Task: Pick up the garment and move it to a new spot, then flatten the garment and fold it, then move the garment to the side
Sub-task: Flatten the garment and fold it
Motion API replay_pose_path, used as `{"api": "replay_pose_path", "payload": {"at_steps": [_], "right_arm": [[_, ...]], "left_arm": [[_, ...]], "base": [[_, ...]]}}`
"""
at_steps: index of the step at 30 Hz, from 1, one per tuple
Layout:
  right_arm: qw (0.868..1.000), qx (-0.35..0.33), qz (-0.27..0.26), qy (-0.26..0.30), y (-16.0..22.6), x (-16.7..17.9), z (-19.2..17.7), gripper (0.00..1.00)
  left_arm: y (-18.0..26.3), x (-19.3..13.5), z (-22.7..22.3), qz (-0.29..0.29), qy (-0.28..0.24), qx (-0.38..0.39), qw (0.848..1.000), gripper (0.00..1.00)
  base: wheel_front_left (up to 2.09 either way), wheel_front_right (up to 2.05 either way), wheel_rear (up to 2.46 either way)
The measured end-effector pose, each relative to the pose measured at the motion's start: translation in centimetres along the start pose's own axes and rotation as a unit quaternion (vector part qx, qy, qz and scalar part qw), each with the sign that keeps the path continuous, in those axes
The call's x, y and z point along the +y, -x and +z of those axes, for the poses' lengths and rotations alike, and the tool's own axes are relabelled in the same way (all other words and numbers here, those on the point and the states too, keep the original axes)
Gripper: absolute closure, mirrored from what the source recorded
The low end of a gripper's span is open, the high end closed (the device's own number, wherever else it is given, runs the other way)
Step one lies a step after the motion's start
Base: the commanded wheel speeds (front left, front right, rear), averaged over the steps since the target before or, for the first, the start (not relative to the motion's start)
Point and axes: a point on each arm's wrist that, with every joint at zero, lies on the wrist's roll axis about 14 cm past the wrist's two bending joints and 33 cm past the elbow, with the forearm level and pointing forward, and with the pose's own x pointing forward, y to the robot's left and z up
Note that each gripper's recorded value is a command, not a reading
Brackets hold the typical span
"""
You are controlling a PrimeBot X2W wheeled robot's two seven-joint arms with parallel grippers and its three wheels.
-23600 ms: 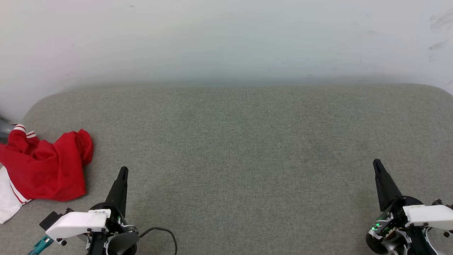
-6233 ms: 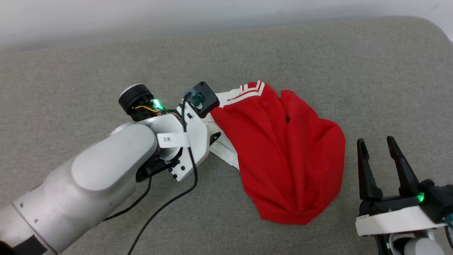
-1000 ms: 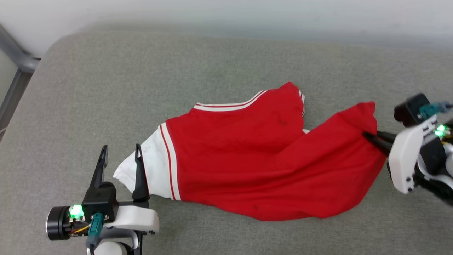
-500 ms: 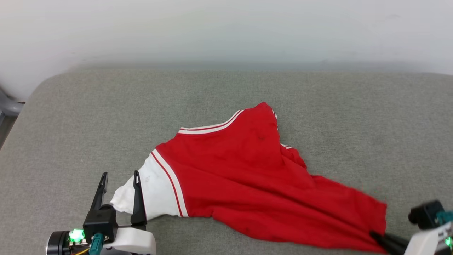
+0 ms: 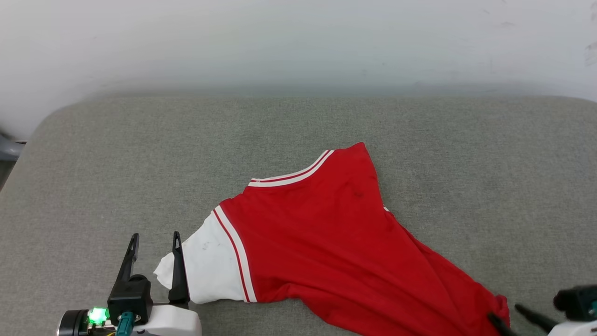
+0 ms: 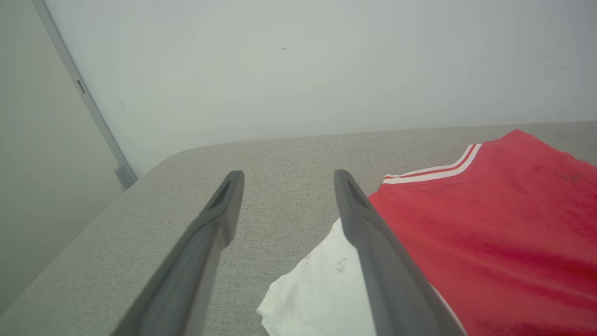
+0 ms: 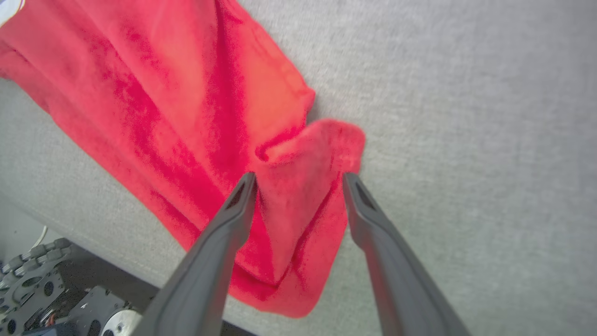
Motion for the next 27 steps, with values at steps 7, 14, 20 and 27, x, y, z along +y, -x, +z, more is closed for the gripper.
{"api": "replay_pose_path", "payload": {"at_steps": [7,14,20,27], "right_arm": [[0.985,-0.159,-0.016,0.062,1.0,-0.5,11.4,0.00],[0.972,-0.175,0.019,0.155,-0.9,2.0,18.3,0.00],[0.972,-0.071,0.068,0.213,-5.1,4.6,18.3,0.00],[0.962,0.070,0.100,0.245,-9.9,5.9,15.4,0.00]], "left_arm": [[0.2,0.0,-0.2,-0.002,-0.003,0.004,1.000,0.00],[-0.7,-0.5,-0.5,-0.007,-0.004,0.006,1.000,0.00],[-1.8,-0.8,-0.8,-0.009,-0.005,0.008,1.000,0.00],[-2.6,-0.8,-1.5,-0.006,-0.006,0.016,1.000,0.00]], "base": [[0.00,0.00,0.00],[0.00,0.00,0.00],[0.00,0.00,0.00],[0.00,0.00,0.00]]}}
